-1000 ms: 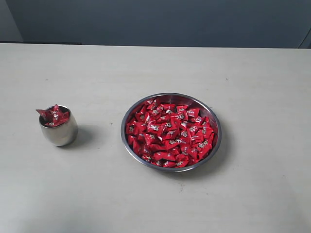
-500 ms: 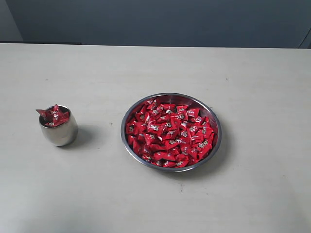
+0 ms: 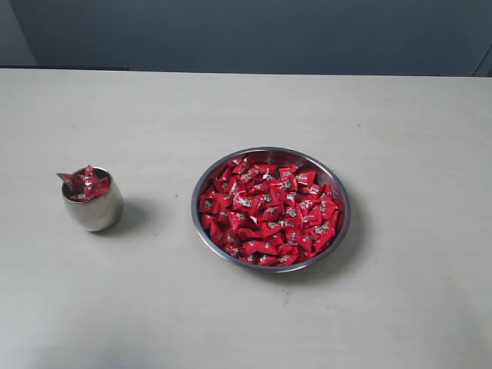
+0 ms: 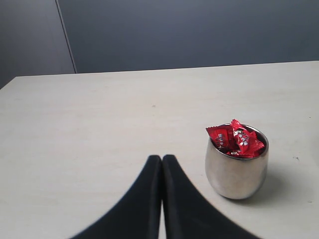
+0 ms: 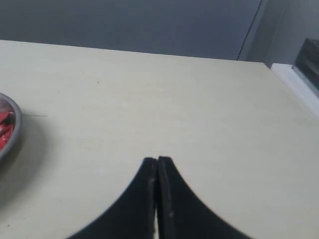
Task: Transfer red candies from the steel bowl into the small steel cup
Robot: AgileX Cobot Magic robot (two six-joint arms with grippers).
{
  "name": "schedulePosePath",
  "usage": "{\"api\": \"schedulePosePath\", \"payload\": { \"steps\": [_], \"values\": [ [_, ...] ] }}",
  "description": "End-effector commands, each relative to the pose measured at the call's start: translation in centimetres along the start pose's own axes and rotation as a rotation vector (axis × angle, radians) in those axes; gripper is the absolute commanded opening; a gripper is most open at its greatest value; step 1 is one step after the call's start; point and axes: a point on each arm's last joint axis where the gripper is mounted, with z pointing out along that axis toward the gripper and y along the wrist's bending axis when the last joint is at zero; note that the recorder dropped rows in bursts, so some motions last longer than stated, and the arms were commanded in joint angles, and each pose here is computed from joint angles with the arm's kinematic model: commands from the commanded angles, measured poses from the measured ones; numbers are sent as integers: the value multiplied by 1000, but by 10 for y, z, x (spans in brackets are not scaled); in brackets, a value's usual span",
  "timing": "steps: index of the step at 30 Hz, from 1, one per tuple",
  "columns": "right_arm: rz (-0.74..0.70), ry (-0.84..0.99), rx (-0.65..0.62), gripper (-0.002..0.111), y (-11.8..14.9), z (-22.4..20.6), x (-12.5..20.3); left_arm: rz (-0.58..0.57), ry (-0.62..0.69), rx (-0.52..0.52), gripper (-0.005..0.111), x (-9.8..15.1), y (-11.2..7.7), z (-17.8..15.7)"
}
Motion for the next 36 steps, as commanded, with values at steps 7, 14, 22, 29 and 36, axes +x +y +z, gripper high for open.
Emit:
{"api": "schedulePosePath", "payload": {
  "steps": [7,14,22,29,36],
  "values": [
    [39,-11,47,-1,-4,0,0,-5,-2,0,0,1,0,0],
    [53,-12,42,-1,-4,0,0,-5,-2,0,0,1,0,0],
    [53,-12,42,-1,-4,0,0,-5,-2,0,0,1,0,0],
    [52,-15,42,-1,-4,0,0,-5,-2,0,0,1,0,0],
    [72,-15,35,-1,-3,0,0,-5,-2,0,0,1,0,0]
  ]
}}
